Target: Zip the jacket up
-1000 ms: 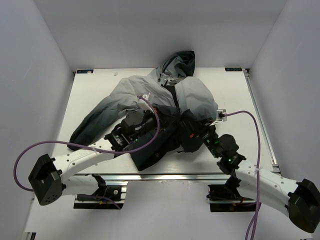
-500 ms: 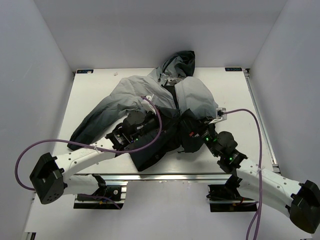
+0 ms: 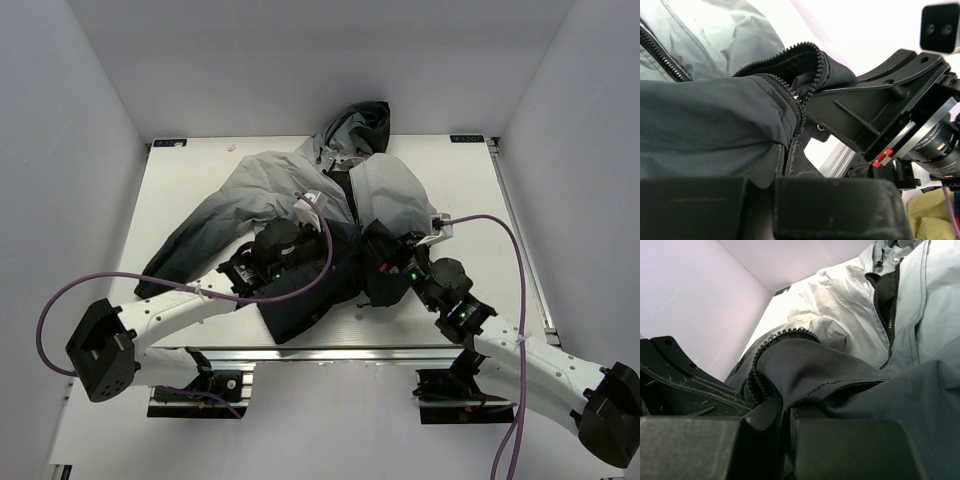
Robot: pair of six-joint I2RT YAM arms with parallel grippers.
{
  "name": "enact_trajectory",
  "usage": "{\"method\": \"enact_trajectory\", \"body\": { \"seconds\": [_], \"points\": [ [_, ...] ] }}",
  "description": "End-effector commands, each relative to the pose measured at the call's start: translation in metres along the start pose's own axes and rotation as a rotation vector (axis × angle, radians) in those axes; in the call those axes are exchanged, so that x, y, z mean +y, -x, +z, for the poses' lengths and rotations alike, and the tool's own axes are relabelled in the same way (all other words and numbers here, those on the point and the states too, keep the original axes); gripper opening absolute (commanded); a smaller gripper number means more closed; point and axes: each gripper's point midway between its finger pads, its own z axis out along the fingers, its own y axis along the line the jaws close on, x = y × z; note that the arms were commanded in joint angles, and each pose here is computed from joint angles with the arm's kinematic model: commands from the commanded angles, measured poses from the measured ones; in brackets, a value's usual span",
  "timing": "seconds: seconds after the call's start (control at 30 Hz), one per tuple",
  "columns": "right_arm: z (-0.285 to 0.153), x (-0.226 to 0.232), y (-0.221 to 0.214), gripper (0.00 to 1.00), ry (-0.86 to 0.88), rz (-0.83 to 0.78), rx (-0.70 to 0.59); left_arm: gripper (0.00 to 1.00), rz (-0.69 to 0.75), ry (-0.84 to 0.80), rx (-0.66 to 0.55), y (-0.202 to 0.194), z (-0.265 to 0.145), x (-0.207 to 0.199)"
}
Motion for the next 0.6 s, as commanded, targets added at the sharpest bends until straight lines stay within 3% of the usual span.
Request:
{"method": "enact_trajectory", "body": {
  "seconds": [0.0,0.2,0.43,0.57],
  "points": [
    [0.003,0.024,0.081,0.0,0.014,0.054,-0.253,0.0,0.006,0.008,0.172,-0.04,-0.009,0.007],
    [0.001,0.019,0.087,0.0,-0.01,0.031,-0.243,0.0,-0.002,0.026,0.22,-0.055,-0.012,0.014],
    [-0.001,-0.02,0.006,0.0,-0.151,-0.031,0.105,0.0,-0.033,0.03,0.274,-0.065,-0.007,0.015],
    [-0.019,-0.035,-0.028,0.23,-0.166,-0.027,0.233,0.0,-0.066,0.018,0.342,-0.077,-0.002,0.017]
  ]
}}
